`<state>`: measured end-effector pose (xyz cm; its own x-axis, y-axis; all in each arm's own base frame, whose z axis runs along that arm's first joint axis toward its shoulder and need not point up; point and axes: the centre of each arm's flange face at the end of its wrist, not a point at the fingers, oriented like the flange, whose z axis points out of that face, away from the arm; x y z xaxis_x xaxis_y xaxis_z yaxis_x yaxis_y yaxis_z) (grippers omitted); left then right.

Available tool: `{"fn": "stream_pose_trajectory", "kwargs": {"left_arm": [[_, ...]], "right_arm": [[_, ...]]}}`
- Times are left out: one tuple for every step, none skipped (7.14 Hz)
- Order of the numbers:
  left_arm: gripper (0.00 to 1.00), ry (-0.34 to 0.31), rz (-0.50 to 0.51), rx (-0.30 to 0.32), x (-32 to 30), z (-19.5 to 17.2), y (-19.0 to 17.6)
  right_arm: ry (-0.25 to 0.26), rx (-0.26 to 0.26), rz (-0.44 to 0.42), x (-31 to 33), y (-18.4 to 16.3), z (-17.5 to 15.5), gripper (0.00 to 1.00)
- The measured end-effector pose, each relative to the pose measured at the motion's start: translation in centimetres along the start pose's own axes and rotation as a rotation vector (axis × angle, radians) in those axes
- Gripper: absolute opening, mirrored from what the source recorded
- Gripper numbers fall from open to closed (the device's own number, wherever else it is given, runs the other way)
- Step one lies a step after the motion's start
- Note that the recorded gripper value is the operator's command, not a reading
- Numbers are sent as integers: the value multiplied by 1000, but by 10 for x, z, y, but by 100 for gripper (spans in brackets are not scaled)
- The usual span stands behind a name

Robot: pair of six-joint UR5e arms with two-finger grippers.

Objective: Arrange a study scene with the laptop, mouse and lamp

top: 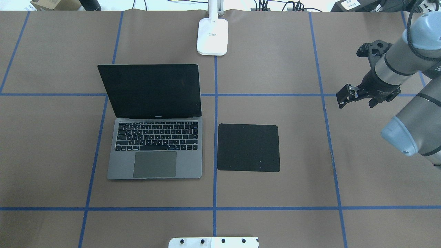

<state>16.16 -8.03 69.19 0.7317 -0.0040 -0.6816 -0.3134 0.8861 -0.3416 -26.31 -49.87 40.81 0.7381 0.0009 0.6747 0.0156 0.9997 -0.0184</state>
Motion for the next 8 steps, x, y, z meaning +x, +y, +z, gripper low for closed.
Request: {"fn": "stream_pose_trajectory", "kwargs": {"left_arm": [[100, -7, 5, -7, -1, 2, 1], [100, -15, 8, -13, -3, 5, 1], [100, -22, 12, -19, -5, 8, 1], [100, -27, 16, -24, -5, 11, 1], [100, -29, 19, -27, -5, 14, 0], [100, -31, 21, -29, -5, 19, -1], [100, -35, 24, -32, -5, 23, -2], [100, -39, 30, -37, -5, 26, -2]], "right_arm": [[0, 0, 0, 0, 0, 0, 100], [0, 1, -1, 0, 0, 0, 100], [-1, 1, -1, 0, 0, -1, 100], [-3, 3, -3, -1, 1, -2, 100], [-5, 6, -5, -2, 2, -3, 100], [-6, 7, -6, -2, 2, -5, 100], [-6, 9, -6, -1, 3, -5, 100], [-5, 12, -7, -1, 3, -6, 100]]}}
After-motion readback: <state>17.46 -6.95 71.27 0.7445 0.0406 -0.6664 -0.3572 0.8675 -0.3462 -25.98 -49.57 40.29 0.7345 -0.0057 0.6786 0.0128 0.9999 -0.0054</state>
